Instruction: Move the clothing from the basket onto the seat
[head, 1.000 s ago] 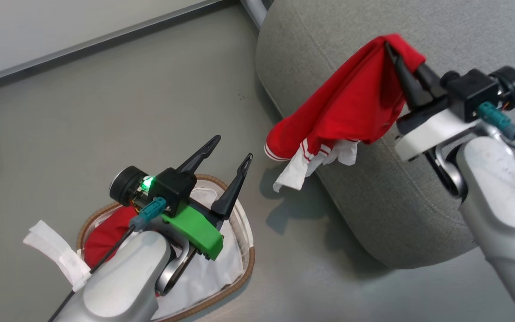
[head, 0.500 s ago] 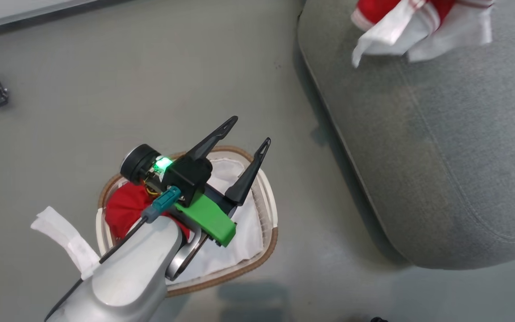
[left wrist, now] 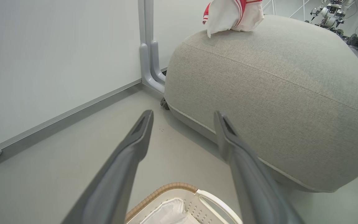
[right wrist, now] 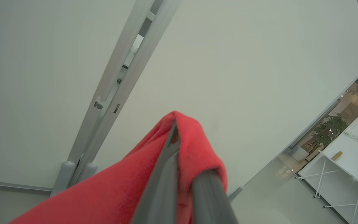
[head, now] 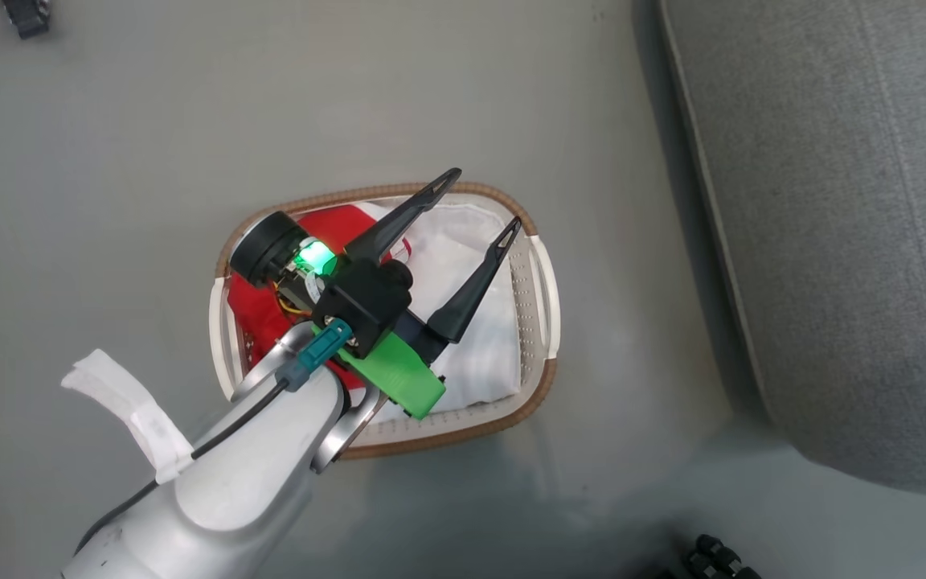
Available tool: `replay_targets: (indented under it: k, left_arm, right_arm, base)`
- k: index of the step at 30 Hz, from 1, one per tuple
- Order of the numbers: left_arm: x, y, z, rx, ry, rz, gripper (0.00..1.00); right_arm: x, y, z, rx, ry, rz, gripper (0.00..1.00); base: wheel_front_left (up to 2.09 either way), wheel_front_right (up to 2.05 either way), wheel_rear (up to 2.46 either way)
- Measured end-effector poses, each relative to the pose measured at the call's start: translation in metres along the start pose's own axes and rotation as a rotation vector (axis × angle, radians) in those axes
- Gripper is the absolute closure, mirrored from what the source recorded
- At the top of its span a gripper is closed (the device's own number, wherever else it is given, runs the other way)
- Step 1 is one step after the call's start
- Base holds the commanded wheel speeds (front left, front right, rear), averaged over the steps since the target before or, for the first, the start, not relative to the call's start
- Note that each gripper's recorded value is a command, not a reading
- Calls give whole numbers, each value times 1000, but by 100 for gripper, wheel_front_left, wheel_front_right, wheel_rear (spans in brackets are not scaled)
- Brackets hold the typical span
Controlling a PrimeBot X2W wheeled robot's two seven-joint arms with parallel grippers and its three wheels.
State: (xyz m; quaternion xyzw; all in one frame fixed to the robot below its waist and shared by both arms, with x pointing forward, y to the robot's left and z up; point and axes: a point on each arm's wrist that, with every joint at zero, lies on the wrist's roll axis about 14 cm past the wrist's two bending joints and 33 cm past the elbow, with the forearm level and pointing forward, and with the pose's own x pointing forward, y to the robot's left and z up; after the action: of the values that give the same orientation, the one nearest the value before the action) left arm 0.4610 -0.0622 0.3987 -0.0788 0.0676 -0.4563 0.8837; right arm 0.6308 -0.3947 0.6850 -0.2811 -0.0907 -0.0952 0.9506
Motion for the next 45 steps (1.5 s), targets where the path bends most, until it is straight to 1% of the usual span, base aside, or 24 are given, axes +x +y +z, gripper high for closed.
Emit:
replay_targets:
  k: [2,4,7,10,13,14,15,16,17,18,19,24,28,32,36,41,45]
  left_arm:
    - [0,5,-7,-5,7,7,0]
    - [0,10,-16,-11,21,13,0]
    - [1,15,-25,-18,31,13,0]
    - [4,17,-31,-23,32,8,0]
    - [8,18,-33,-31,25,3,0]
    - [10,17,-33,-33,21,0,0]
    - [12,16,-32,-34,16,-8,0]
    - [13,14,-31,-34,12,-12,0]
    - [14,14,-30,-33,10,-14,0]
    - [14,13,-30,-32,8,-15,0]
    - [15,13,-28,-30,6,-16,0]
    - [16,13,-22,-16,-3,-14,0]
    - [17,12,-12,-13,-21,-7,0]
    - [17,9,-2,-14,-38,3,0]
    - [15,4,16,-16,-69,13,0]
    - [11,-1,34,-13,-97,33,0]
    - [4,-4,47,-43,-116,75,0]
  right_arm:
    - [-1,10,-32,26,54,-3,100]
    - [-7,29,-75,56,134,12,100]
    - [-22,61,-128,103,234,41,100]
    - [-41,91,-171,135,324,69,100]
    - [-63,115,-205,161,409,93,100]
    - [-69,120,-213,173,429,92,93]
    - [-77,121,-221,183,449,83,74]
    - [-83,120,-225,182,464,81,67]
    - [-88,121,-229,188,478,77,54]
    - [-92,122,-231,192,485,76,7]
    - [-95,124,-232,196,488,77,0]
    - [-105,128,-227,213,485,81,0]
    - [-112,126,-216,218,459,83,0]
    - [-130,129,-211,225,462,95,0]
    - [-152,126,-198,233,448,98,0]
    - [-154,119,-169,244,378,91,0]
    - [-149,115,-137,245,300,103,0]
  base:
    - [0,0,0]
    - [0,0,0]
    - [0,0,0]
    - [0,0,0]
    - [0,0,0]
    - [0,0,0]
    - [0,0,0]
    - [0,0,0]
    - [0,0,0]
    - [0,0,0]
    - [0,0,0]
    - [0,0,0]
    - [0,0,0]
    - [0,0,0]
    - [0,0,0]
    - [0,0,0]
    - [0,0,0]
